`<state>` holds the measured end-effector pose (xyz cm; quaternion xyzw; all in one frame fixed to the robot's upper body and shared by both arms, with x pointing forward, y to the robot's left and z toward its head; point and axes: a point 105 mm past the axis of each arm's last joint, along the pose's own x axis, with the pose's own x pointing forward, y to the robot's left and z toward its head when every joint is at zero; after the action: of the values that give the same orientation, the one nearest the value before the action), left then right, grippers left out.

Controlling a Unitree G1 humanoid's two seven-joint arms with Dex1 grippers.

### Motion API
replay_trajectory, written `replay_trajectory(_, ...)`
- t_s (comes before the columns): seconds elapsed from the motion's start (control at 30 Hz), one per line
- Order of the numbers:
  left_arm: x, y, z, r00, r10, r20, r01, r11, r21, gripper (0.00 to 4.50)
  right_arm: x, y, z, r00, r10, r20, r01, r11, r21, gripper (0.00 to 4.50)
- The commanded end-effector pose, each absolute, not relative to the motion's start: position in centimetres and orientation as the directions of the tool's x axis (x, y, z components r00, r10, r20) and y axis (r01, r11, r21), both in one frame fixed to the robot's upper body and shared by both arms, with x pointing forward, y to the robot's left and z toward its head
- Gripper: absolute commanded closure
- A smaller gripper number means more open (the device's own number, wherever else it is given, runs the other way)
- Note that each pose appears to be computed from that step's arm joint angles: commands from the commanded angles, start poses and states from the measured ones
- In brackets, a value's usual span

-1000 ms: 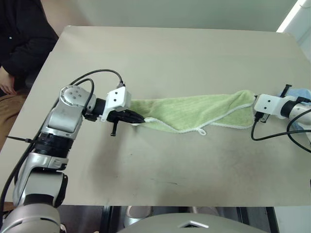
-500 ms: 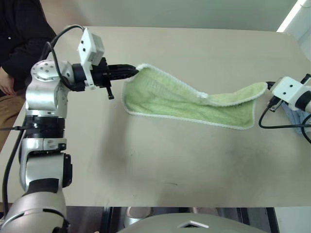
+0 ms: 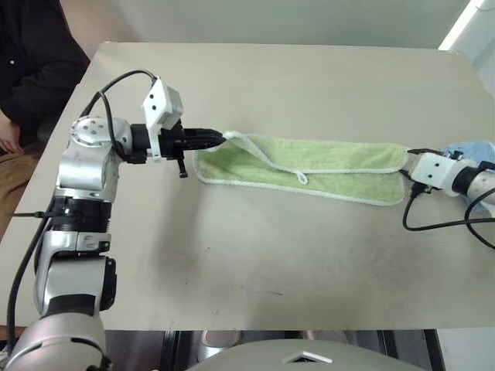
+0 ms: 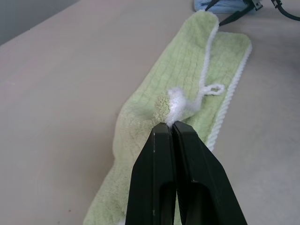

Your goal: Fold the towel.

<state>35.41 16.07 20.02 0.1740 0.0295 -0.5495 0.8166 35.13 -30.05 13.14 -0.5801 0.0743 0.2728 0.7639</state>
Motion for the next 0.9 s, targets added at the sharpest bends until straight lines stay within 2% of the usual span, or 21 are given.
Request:
replay_trajectory(0.03, 34.9, 15.6, 20.9, 0.376, -0.896, -0.238, 0.907, 0.303, 0.293, 4.50, 35.4, -29.6, 14.5, 0.861, 0.351, -0.369, -0.441, 0.154, -0.884, 2.00)
replay_trajectory(0.43, 34.6, 15.5, 20.7, 0.362, -0.900, -0.241, 0.914, 0.293, 0.279, 4.50, 35.7, -28.2, 15.4, 0.866, 0.405, -0.293, -0.361, 0.101, -0.927, 2.00)
replay_trajectory(0.67, 34.5, 15.6, 20.4, 0.359, -0.899, -0.250, 0.916, 0.289, 0.276, 4.50, 35.4, -27.8, 14.5, 0.840, 0.421, -0.342, -0.399, 0.053, -0.915, 2.00)
replay_trajectory(0.7, 34.4, 15.6, 20.4, 0.357, -0.899, -0.252, 0.918, 0.287, 0.274, 4.50, 35.4, -27.8, 14.4, 0.839, 0.419, -0.347, -0.402, 0.048, -0.914, 2.39)
replay_trajectory(0.77, 34.4, 15.7, 20.3, 0.354, -0.900, -0.255, 0.919, 0.284, 0.271, 4.50, 35.4, -27.9, 14.3, 0.838, 0.417, -0.352, -0.405, 0.044, -0.913, 2.82)
replay_trajectory(0.9, 34.3, 15.8, 20.2, 0.352, -0.900, -0.258, 0.921, 0.283, 0.269, 4.50, 35.4, -28.1, 14.3, 0.837, 0.413, -0.359, -0.411, 0.041, -0.911, 4.21)
